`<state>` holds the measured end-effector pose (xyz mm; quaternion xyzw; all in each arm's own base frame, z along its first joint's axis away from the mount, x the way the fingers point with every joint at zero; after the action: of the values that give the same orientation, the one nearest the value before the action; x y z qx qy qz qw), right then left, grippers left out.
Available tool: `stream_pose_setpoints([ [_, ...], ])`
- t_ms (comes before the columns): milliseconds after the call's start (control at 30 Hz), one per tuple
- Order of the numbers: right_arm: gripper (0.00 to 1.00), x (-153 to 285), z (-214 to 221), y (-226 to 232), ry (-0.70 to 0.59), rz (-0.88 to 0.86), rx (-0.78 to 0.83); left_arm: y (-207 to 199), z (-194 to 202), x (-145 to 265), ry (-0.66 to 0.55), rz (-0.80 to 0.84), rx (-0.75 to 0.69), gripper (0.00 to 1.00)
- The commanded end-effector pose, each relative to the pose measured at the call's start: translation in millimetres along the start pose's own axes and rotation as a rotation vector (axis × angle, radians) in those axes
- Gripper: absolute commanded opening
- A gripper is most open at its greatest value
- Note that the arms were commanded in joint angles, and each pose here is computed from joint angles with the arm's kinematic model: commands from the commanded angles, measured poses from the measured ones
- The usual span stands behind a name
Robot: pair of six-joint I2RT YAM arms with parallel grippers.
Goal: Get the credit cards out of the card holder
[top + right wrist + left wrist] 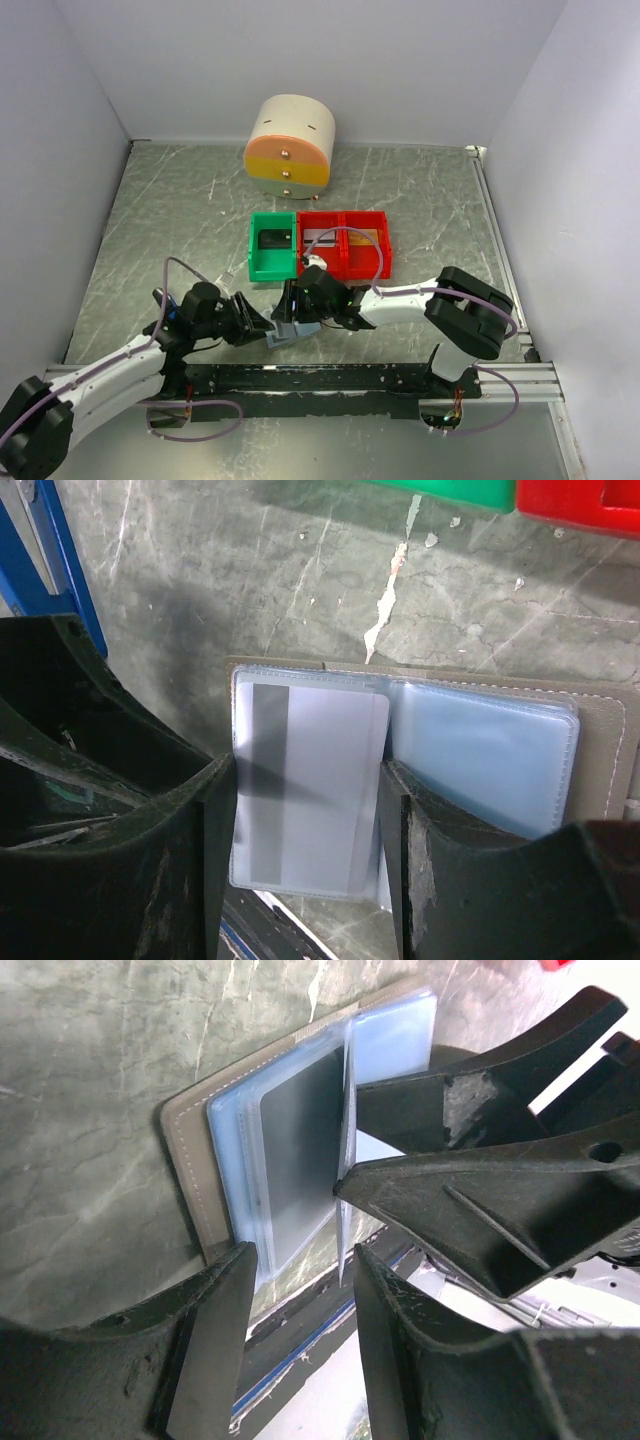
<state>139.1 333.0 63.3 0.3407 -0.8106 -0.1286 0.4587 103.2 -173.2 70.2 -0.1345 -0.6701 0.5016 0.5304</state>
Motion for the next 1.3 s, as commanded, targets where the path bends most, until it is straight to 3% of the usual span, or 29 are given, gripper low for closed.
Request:
stream_pose_setpoints([
  [0,0.48,-2.9,21.2,-16.5,0.085,0.072,0.003,-26.8,2.0,-2.6,0.059,0.104,-0.117,0.55],
  [467,0.48,-3.8,22.1,-16.4,0.092,0.070,0.004,-35.6,9.8,-17.5,0.086,0.098,-0.139,0.49],
  [700,0.48,-0.5,18.1,-10.5,0.083,0.046,0.003,-33.1,7.4,-23.6,0.068,0.038,-0.143,0.28],
  [933,0.61,18.8,-2.5,2.9,0.021,0.031,0.018,-30.1,-3.1,-18.9,0.007,-0.101,-0.227,0.22],
  [1100,0.66,42.6,-23.0,1.9,-0.060,0.071,0.006,-19.5,-8.0,-18.4,0.002,-0.210,-0.273,0.20],
  [1267,0.67,61.3,-30.0,-5.4,-0.110,0.087,-0.021,-30.0,-2.7,-28.1,0.074,-0.150,-0.304,0.21],
])
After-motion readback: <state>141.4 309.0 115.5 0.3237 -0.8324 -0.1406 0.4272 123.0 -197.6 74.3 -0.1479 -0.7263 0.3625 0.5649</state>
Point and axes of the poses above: each gripper's point midway between its finger pads, its own x axis back along the fingers, its own y axis along the line the jaws close on, z = x × y, the point moved 5 cm from there along x, back along the fingers, and after that the axes turned 11 degrees about x, right-handed, at the moved point
